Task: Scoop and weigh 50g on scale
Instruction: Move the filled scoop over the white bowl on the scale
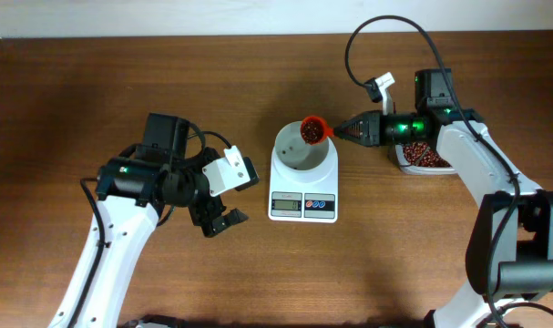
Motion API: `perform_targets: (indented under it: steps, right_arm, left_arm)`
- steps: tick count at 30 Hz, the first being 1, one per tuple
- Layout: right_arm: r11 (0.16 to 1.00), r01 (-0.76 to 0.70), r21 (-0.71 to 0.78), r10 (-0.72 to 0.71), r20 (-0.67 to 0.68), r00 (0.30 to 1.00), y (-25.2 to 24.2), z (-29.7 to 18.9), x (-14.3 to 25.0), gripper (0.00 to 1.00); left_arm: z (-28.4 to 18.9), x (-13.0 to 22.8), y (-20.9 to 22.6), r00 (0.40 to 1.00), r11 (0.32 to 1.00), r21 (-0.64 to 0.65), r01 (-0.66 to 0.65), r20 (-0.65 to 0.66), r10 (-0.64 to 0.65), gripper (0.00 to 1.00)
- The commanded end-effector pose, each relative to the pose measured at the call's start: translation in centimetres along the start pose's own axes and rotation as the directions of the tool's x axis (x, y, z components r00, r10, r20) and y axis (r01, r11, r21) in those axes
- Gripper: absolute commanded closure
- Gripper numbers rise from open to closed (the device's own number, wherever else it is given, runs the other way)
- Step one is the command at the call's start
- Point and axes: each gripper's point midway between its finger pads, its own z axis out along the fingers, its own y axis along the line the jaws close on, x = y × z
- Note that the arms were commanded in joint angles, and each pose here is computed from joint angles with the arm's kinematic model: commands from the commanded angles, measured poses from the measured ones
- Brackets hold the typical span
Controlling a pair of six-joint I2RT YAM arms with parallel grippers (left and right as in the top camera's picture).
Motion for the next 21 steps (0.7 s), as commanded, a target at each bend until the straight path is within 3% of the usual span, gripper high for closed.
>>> perform_targets:
  steps: [1, 3, 4, 5, 6, 8, 9, 10, 12, 13, 14, 15, 17, 18, 19, 21]
  right_arm:
    - [0.988, 0.127, -0.085, -0.127, 0.010, 0.992, 2.2, -0.1, -0.4, 0.96]
    - [0.999, 0.027, 0.027, -0.027, 0.006, 1.000, 0.3, 0.0, -0.5, 0.96]
    - [0.992, 0.114, -0.051, -0.114, 0.005, 0.994, 1.7, 0.0, -0.4, 0.96]
    - [0.999, 0.052, 0.003, -0.052, 0.003, 0.999, 0.7, 0.0, -0.4, 0.96]
    - [0.991, 0.119, -0.061, -0.118, 0.005, 0.993, 1.9, 0.0, -0.3, 0.96]
    - [0.999, 0.024, 0.042, -0.024, 0.003, 1.000, 0.1, 0.1, -0.4, 0.96]
    - [0.987, 0.148, -0.057, -0.149, -0.001, 0.989, 2.0, 0.4, -0.2, 0.96]
    - [0.997, 0.032, 0.074, -0.031, -0.004, 0.999, -0.2, 0.6, -0.4, 0.96]
    - [0.980, 0.190, -0.057, -0.190, -0.004, 0.982, 2.1, 0.7, -0.2, 0.96]
    - [0.995, 0.087, 0.056, -0.087, -0.008, 0.996, 0.2, 0.6, -0.4, 0.96]
    - [0.982, 0.186, -0.029, -0.187, -0.009, 0.982, 1.6, 0.7, -0.1, 0.96]
    - [0.993, 0.089, 0.082, -0.088, -0.009, 0.996, -0.3, 0.6, -0.4, 0.96]
    - [0.978, 0.208, -0.035, -0.208, -0.009, 0.978, 1.7, 0.7, -0.1, 0.96]
    - [0.992, 0.073, 0.103, -0.073, -0.008, 0.997, -0.7, 0.5, -0.4, 0.96]
    - [0.982, 0.187, -0.004, -0.187, -0.013, 0.982, 1.2, 0.7, -0.1, 0.96]
    - [0.989, 0.051, 0.136, -0.050, -0.007, 0.999, -1.1, 0.7, -0.4, 0.96]
  left_arm:
    - [0.1, -0.3, -0.3, 1.000, 1.000, 0.012, -0.019, 0.015, 0.019, 0.01]
    - [0.1, -0.3, -0.3, 1.000, 1.000, 0.012, -0.019, 0.015, 0.019, 0.01]
    - [0.1, -0.3, -0.3, 1.000, 1.000, 0.012, -0.019, 0.015, 0.018, 0.01]
    - [0.1, -0.3, -0.3, 1.000, 1.000, 0.012, -0.019, 0.015, 0.019, 0.01]
    - [0.1, -0.3, -0.3, 1.000, 1.000, 0.012, -0.019, 0.015, 0.019, 0.01]
    - [0.1, -0.3, -0.3, 1.000, 1.000, 0.012, -0.019, 0.015, 0.019, 0.01]
    - [0.1, -0.3, -0.3, 1.000, 1.000, 0.012, -0.019, 0.015, 0.019, 0.01]
    - [0.1, -0.3, -0.3, 1.000, 1.000, 0.012, -0.019, 0.015, 0.019, 0.01]
    - [0.1, -0.3, -0.3, 1.000, 1.000, 0.012, -0.019, 0.015, 0.019, 0.01]
    - [0.1, -0.3, -0.3, 1.000, 1.000, 0.012, -0.019, 0.015, 0.019, 0.01]
    - [0.1, -0.3, -0.3, 1.000, 1.000, 0.012, -0.019, 0.015, 0.018, 0.01]
    - [0.1, -0.3, -0.3, 1.000, 1.000, 0.012, -0.019, 0.015, 0.019, 0.01]
    - [0.1, -0.3, -0.3, 1.000, 1.000, 0.012, -0.019, 0.015, 0.018, 0.01]
    - [0.1, -0.3, -0.3, 1.000, 1.000, 0.012, -0.019, 0.015, 0.019, 0.01]
    - [0.1, -0.3, -0.3, 1.000, 1.000, 0.012, -0.019, 0.015, 0.019, 0.01]
    - [0.1, -0.3, -0.3, 1.000, 1.000, 0.012, -0.019, 0.015, 0.019, 0.01]
